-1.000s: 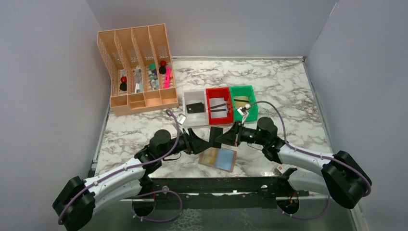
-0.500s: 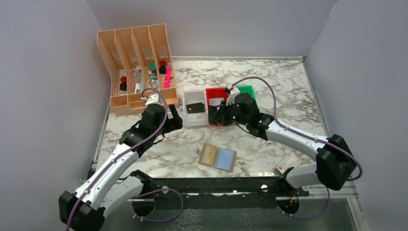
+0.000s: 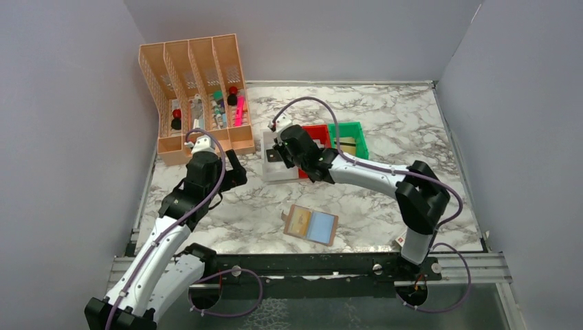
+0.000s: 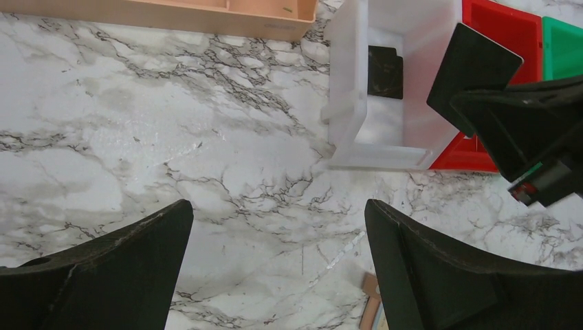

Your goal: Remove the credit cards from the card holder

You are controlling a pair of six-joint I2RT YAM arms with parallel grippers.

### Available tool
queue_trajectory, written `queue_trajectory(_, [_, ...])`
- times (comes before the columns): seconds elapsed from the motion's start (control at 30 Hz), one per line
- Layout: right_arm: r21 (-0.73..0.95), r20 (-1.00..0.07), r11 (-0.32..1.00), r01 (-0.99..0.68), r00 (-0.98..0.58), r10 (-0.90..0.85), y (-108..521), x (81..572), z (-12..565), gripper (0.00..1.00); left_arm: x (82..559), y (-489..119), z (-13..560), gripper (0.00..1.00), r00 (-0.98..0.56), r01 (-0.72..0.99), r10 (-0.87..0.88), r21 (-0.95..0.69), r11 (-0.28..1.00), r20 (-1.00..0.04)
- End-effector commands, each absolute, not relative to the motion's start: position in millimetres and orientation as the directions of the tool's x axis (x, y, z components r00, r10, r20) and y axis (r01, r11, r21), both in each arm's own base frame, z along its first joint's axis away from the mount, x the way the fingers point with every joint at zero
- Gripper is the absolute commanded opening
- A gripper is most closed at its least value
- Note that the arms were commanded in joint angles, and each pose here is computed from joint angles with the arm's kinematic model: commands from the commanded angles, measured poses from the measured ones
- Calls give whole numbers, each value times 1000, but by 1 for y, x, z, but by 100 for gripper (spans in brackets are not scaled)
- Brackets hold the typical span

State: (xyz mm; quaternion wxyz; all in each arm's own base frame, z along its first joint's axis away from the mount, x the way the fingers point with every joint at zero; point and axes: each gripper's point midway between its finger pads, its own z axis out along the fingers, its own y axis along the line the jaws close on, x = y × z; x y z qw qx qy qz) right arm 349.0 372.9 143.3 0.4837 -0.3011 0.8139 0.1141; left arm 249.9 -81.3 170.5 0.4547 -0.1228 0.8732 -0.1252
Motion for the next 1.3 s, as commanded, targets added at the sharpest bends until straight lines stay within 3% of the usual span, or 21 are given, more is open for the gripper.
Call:
queue_trajectory(0.0, [-351, -801, 787, -508, -272, -533, 357, 381, 139, 1, 244, -77, 174, 99, -532, -87, -327, -334, 939, -781])
queue_trajectory(0.47, [-631, -593, 548, -549, -114, -797, 372, 404, 88, 6, 238, -76, 182, 99, -500, -79, -349, -360, 930, -792])
queue_trajectory(0.63, [-633, -556, 494, -596, -94, -826, 377, 394, 76, 17, 238, -77, 181, 99, -504, -76, -350, -362, 929, -790])
queue_trajectory(0.77, [-568, -604, 496, -657, -77, -793, 382, 379, 85, 27, 238, -77, 180, 99, -508, -75, -346, -360, 930, -789])
queue_trajectory(0.87, [-524, -645, 502, -689, -65, -762, 382, 366, 98, 39, 239, -77, 180, 99, -510, -76, -345, -358, 931, -788])
queue_trajectory(1.13, [-450, -743, 626, -637, -123, -658, 352, 345, 139, 40, 239, -80, 175, 99, -528, -69, -337, -356, 932, -779])
queue_trajectory(1.27, [-287, -823, 746, -600, -244, -513, 331, 320, 156, 40, 239, -89, 174, 99, -552, -18, -314, -365, 931, -773])
